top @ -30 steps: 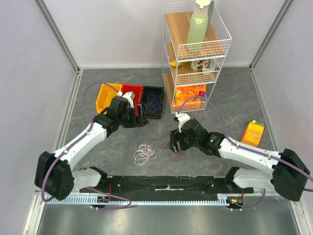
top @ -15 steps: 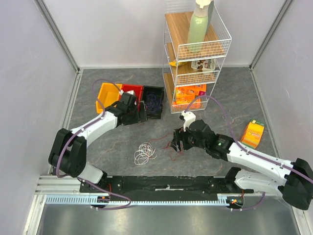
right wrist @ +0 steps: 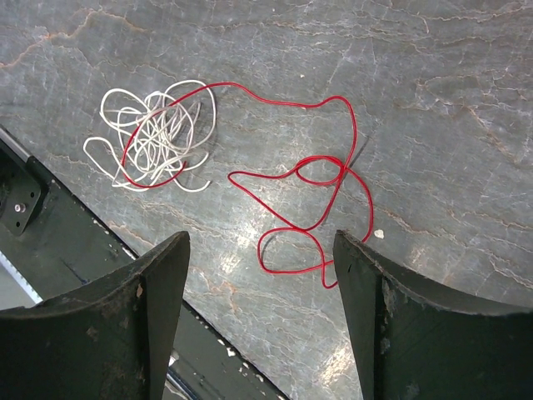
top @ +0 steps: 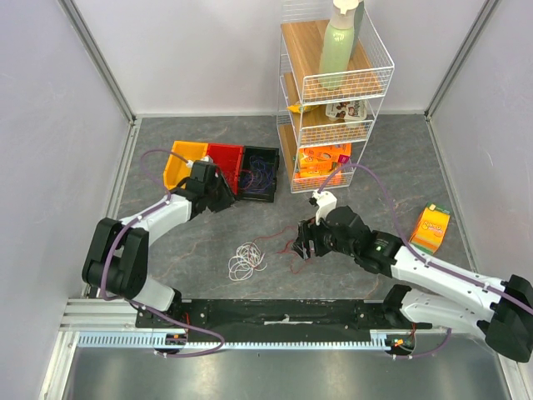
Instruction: Untangle the cables
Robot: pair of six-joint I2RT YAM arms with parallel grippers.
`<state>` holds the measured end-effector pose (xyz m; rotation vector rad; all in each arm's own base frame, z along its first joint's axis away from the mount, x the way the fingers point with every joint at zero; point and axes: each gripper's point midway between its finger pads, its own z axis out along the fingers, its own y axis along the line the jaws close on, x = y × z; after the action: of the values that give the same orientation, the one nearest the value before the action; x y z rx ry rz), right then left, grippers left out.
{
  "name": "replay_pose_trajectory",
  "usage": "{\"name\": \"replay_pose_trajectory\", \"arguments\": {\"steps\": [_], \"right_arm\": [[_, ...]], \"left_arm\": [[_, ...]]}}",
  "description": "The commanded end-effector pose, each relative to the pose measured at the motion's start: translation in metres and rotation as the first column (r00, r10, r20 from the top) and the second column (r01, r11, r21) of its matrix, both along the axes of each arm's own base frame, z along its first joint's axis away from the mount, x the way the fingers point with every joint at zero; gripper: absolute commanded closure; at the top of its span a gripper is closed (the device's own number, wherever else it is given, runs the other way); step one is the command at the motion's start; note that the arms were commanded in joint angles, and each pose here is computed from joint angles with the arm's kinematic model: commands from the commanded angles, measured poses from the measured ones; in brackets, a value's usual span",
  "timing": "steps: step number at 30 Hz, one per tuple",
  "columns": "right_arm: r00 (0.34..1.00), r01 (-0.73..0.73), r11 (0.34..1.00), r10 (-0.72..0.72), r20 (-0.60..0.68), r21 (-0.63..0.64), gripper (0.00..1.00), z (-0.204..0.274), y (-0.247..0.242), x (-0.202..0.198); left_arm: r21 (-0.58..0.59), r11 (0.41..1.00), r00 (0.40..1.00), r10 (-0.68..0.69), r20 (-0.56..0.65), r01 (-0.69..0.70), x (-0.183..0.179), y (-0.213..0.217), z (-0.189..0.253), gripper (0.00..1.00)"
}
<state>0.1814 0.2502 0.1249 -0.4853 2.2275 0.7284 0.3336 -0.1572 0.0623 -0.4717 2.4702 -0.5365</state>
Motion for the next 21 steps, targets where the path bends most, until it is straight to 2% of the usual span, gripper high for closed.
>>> {"name": "replay_pose_trajectory", "arguments": {"steps": [1, 5, 9, 16, 21], "right_arm": [[0.999, 0.011, 1.000, -0.012, 0.032, 0.026, 0.23, 0.009, 0.000, 0.002], [0.999, 0.015, 1.000, -0.015, 0.037, 0.024, 0.23, 0.009, -0.003, 0.001], [0.999, 0.014, 1.000, -0.015, 0.038, 0.023, 0.23, 0.009, -0.003, 0.002], [0.999, 0.009, 0.999, -0.010, 0.043, 0.031, 0.22, 0.013, -0.002, 0.001], [0.999, 0.020, 0.999, -0.021, 0.048, 0.029, 0.23, 0.014, -0.006, 0.001]], "left_arm": [[-0.078, 0.996, 0.993, 0.040, 0.112, -0.031, 0.027, -0.008, 0.026, 0.69], [-0.020, 0.997, 0.974, 0.078, 0.212, -0.076, 0.038, 0.007, 0.051, 0.87], [0.029, 0.995, 0.947, 0.084, 0.310, -0.097, 0.055, 0.019, 0.081, 0.98], [0.057, 0.990, 0.937, 0.103, 0.333, -0.129, 0.105, 0.046, 0.092, 0.98], [0.111, 0.990, 0.969, 0.055, 0.240, -0.084, 0.141, 0.048, 0.063, 0.98]]}}
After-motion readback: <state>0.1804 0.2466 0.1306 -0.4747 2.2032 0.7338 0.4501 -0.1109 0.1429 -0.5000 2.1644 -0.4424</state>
